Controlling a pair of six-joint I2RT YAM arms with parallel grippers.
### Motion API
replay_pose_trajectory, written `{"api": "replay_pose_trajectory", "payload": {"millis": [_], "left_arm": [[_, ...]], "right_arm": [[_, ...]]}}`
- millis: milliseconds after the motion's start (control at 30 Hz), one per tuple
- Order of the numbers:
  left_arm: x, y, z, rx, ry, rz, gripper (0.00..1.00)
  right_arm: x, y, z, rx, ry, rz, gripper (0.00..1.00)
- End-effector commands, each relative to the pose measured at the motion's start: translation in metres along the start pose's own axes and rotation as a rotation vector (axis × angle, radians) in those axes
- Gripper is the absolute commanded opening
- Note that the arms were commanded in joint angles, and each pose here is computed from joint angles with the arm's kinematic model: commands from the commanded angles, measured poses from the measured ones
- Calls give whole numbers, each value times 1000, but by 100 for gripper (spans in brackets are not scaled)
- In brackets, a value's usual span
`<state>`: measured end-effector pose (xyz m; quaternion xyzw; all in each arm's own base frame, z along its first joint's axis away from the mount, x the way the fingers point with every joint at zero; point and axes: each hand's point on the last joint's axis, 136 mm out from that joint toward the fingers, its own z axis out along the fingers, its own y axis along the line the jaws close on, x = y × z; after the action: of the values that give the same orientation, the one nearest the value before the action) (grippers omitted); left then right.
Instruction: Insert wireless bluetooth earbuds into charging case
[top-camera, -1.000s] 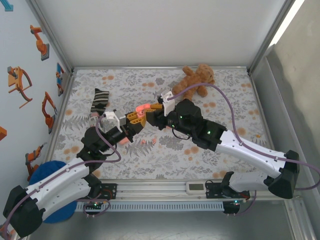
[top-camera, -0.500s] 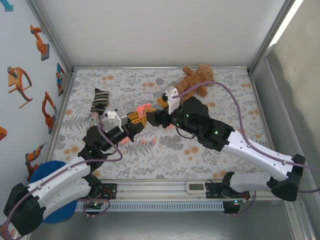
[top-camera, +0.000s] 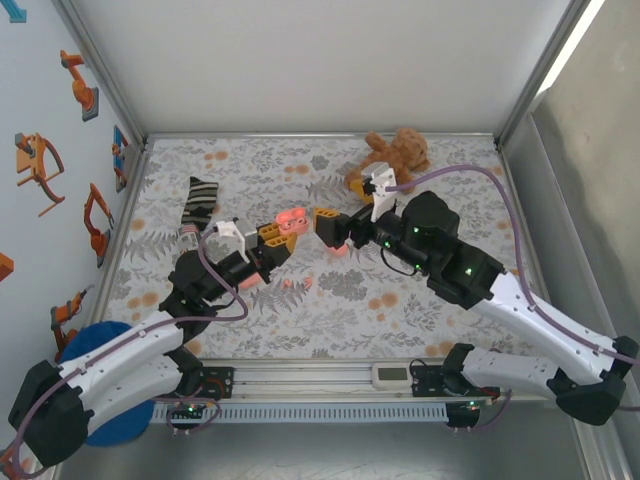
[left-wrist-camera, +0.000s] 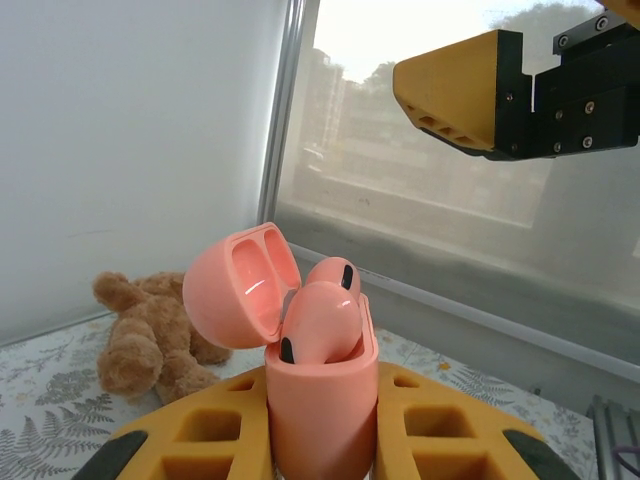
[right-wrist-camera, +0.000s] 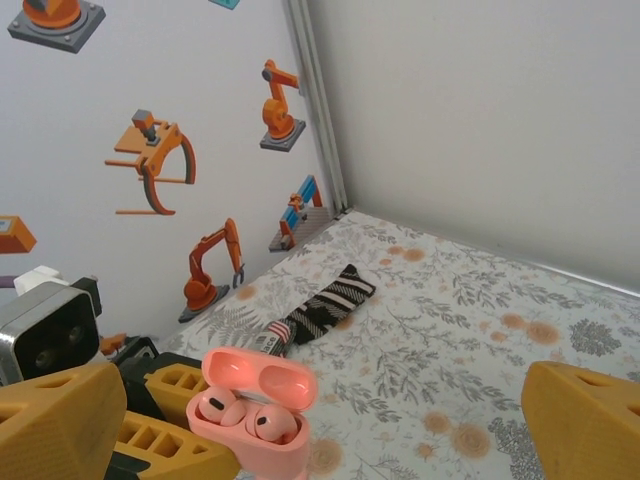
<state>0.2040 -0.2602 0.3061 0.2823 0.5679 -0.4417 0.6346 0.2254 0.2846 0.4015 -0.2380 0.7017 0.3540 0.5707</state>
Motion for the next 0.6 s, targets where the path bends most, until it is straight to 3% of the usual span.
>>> {"api": "replay_pose_trajectory", "payload": {"millis": [0, 567], "left_arm": [[-23, -13, 3, 60, -69, 9, 0], [-15, -24, 9, 147, -60, -18, 0]], "right_arm": [[11, -2, -4, -77, 40, 77, 100], [39, -9, -17, -255, 103, 269, 100]]}}
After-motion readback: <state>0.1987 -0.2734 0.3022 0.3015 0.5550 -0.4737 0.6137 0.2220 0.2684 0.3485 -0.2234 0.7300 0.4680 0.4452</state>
